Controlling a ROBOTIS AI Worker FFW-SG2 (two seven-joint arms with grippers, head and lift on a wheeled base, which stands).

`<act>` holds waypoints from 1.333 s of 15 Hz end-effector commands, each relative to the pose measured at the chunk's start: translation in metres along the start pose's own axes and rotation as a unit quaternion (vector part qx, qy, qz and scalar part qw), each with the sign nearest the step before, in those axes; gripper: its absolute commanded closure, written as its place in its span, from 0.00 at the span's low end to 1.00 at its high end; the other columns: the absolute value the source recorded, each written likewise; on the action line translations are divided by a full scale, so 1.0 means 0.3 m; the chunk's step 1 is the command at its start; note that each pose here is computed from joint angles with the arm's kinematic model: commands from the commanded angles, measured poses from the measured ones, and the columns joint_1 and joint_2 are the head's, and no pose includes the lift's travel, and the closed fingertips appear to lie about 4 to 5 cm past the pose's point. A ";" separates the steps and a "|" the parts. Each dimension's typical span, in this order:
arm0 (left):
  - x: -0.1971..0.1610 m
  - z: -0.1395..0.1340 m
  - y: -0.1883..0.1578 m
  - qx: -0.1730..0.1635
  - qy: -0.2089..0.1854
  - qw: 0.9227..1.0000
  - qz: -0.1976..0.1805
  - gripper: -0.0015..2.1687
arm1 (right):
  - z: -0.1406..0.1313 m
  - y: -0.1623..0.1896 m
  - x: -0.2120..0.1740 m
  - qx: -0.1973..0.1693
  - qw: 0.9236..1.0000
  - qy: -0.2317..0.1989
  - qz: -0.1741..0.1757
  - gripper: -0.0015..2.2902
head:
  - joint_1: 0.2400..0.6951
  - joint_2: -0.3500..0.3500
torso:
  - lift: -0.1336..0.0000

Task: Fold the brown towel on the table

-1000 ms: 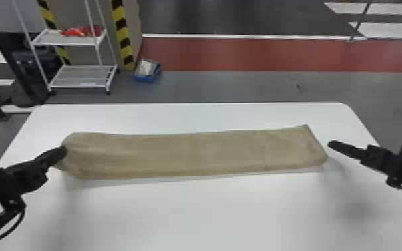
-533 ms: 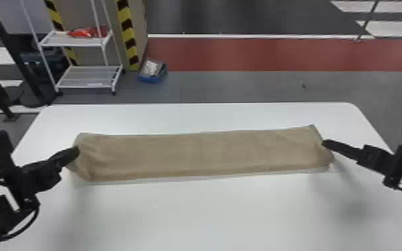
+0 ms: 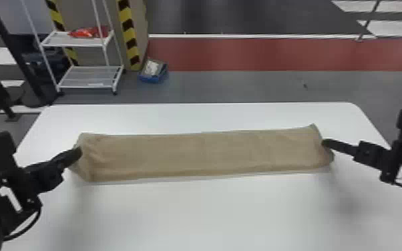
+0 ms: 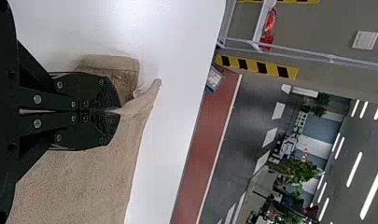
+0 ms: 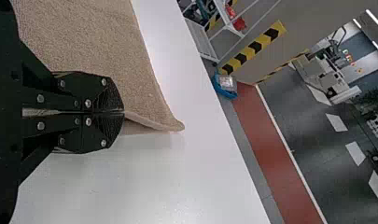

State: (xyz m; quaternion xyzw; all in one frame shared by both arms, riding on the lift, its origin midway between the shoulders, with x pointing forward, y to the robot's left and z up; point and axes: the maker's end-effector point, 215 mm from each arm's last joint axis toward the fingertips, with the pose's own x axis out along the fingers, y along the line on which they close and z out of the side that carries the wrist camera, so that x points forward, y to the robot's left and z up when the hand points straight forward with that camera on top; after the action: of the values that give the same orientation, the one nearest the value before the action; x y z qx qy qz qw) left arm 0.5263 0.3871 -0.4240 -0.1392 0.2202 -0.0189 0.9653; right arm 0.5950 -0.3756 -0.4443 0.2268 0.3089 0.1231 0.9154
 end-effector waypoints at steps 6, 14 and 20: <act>-0.040 0.016 0.059 -0.010 -0.017 1.000 0.007 0.79 | -0.024 -0.045 -0.066 0.030 1.000 0.002 -0.003 0.74 | 1.00 0.53 | 0.18; -0.039 -0.033 0.076 0.031 -0.003 0.999 0.036 0.78 | -0.017 -0.035 -0.105 0.042 0.999 0.000 0.000 0.74 | 1.00 0.52 | 0.18; -0.040 -0.056 0.090 0.054 0.005 0.997 0.054 0.34 | -0.036 0.002 -0.207 0.056 0.998 0.014 0.007 0.74 | 1.00 0.54 | 0.18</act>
State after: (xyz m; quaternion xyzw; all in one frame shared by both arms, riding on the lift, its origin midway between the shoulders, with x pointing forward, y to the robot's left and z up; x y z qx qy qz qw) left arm 0.5094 0.4135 -0.4369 -0.0795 0.2263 0.0232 0.9705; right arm 0.5424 -0.3914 -0.4214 0.2797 0.3258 0.1175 0.8955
